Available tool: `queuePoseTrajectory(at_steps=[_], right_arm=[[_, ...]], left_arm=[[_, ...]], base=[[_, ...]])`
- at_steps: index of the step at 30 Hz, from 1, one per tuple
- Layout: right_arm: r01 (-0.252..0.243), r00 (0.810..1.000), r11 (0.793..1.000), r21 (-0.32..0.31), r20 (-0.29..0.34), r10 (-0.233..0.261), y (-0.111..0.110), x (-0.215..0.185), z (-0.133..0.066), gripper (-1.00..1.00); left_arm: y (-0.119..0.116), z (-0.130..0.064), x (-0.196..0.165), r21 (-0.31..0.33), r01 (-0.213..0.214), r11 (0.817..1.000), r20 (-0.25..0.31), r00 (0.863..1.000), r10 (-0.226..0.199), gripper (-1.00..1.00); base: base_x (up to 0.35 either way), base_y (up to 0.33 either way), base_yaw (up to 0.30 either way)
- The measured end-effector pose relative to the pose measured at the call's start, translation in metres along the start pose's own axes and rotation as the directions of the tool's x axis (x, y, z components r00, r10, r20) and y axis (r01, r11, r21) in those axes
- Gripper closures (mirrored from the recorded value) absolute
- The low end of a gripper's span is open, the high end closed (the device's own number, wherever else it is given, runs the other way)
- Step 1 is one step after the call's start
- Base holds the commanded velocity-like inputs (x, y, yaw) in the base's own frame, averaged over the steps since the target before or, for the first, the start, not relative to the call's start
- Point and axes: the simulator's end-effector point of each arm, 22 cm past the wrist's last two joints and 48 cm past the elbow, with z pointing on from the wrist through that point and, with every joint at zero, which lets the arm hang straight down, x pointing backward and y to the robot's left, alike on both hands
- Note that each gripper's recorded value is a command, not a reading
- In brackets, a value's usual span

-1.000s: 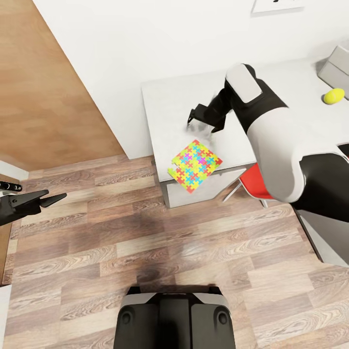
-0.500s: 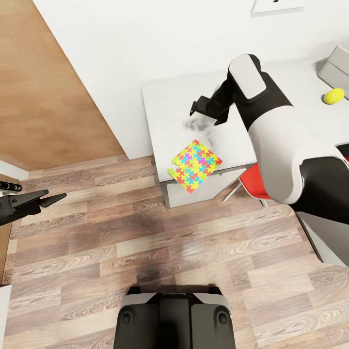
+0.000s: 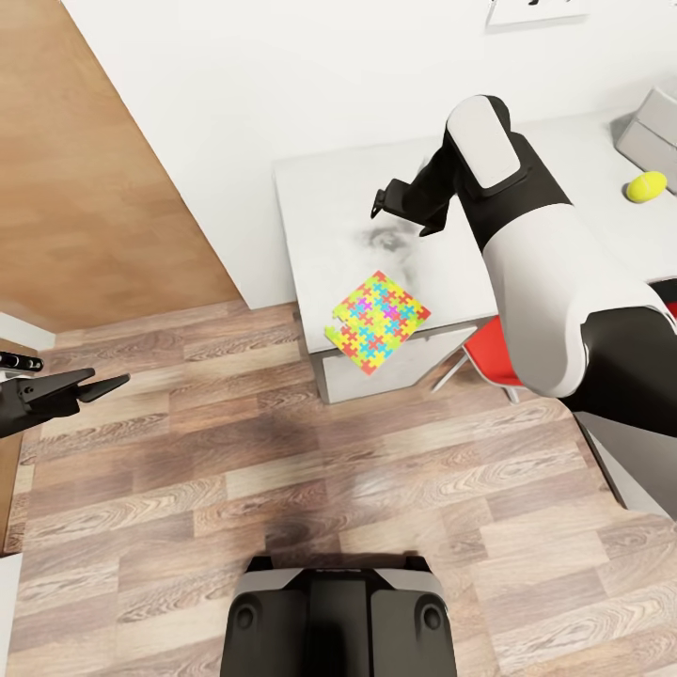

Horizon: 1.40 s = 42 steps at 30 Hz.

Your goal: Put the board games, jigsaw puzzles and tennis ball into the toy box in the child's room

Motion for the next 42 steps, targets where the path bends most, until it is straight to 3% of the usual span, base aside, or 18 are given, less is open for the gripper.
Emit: queuePoseTrajectory(at_steps=[15, 42], right_arm=[[0.006, 1.0, 1.0, -0.006, 0.009, -0.006, 0.007, -0.001, -0.012, -1.0], [0.017, 0.999, 1.0, -0.017, 0.048, -0.016, 0.019, -0.013, -0.045, -1.0]], left_arm=[[-0.01, 0.0, -0.003, 0.005, -0.017, 1.0, 0.002, 1.0, 0.017, -1.0], [-0.034, -0.002, -0.012, 0.024, -0.056, 0.998, 0.014, 0.998, 0.056, -1.0]], base=[[0.0, 0.0, -0.095], [0.0, 0.0, -0.005]])
